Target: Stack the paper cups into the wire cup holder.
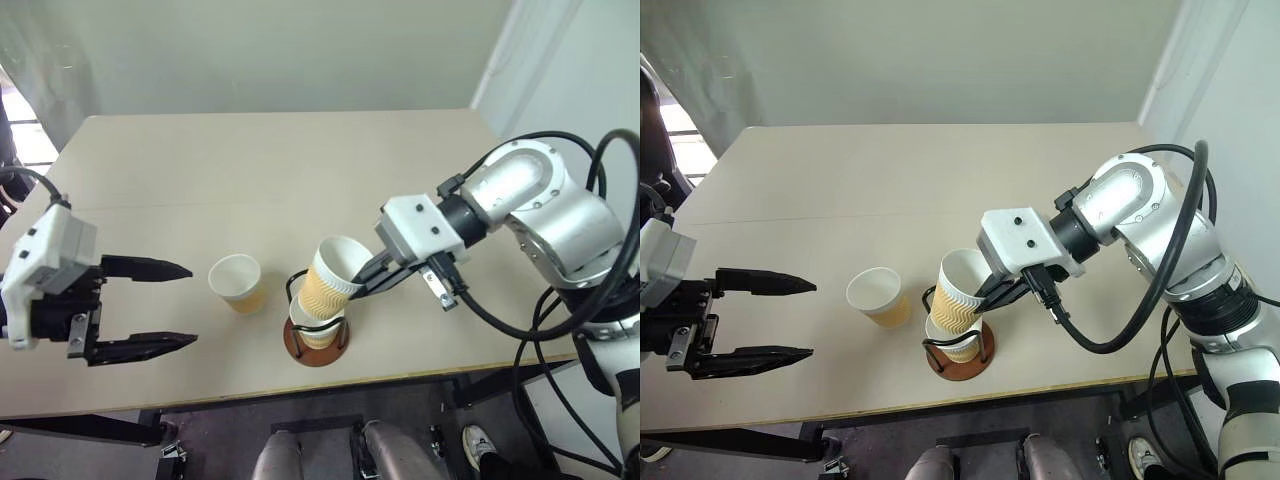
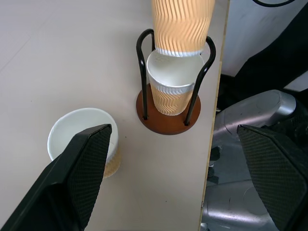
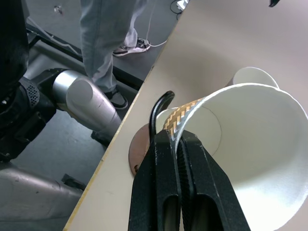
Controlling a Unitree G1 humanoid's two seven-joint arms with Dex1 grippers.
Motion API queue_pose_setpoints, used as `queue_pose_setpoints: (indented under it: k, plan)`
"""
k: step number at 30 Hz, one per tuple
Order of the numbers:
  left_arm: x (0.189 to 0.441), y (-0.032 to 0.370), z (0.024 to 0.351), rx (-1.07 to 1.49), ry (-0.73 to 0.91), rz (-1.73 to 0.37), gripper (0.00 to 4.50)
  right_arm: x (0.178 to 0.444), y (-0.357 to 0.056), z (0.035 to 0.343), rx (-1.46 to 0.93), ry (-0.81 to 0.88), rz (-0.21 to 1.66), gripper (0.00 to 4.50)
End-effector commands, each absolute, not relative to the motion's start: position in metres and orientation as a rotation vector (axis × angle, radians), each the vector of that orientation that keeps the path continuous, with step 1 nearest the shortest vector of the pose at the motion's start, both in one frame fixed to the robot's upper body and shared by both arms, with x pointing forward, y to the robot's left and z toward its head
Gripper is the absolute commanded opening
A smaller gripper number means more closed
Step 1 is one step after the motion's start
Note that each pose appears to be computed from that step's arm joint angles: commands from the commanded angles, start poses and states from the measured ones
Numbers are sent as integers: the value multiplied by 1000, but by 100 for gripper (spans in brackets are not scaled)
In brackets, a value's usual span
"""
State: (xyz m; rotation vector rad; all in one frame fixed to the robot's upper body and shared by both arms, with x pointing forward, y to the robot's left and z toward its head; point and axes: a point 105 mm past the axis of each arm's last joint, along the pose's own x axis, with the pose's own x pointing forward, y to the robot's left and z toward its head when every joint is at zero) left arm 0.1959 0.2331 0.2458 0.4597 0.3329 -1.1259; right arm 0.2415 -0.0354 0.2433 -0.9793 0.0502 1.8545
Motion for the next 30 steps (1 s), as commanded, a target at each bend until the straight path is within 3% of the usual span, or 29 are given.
queue_pose_setpoints:
  k: [1,8,11,22,26,30]
  plan:
    - [193,234,253,486,307,-1105,450,239,-33,245,-1048,-3,1842,3]
    - [191,233,252,485,305,-1108,450,240,-32,243,-1063,-5,1831,3]
    - [191,234,252,485,305,-1108,450,241,-31,243,-1065,-4,1828,60]
    - [194,236,253,491,308,-1106,450,246,-30,245,-1068,-12,1811,433]
    - [202,241,252,544,344,-1100,450,265,-37,274,-1009,-87,1729,445]
    - [218,247,240,664,420,-1087,450,256,-70,324,-806,-224,1784,445]
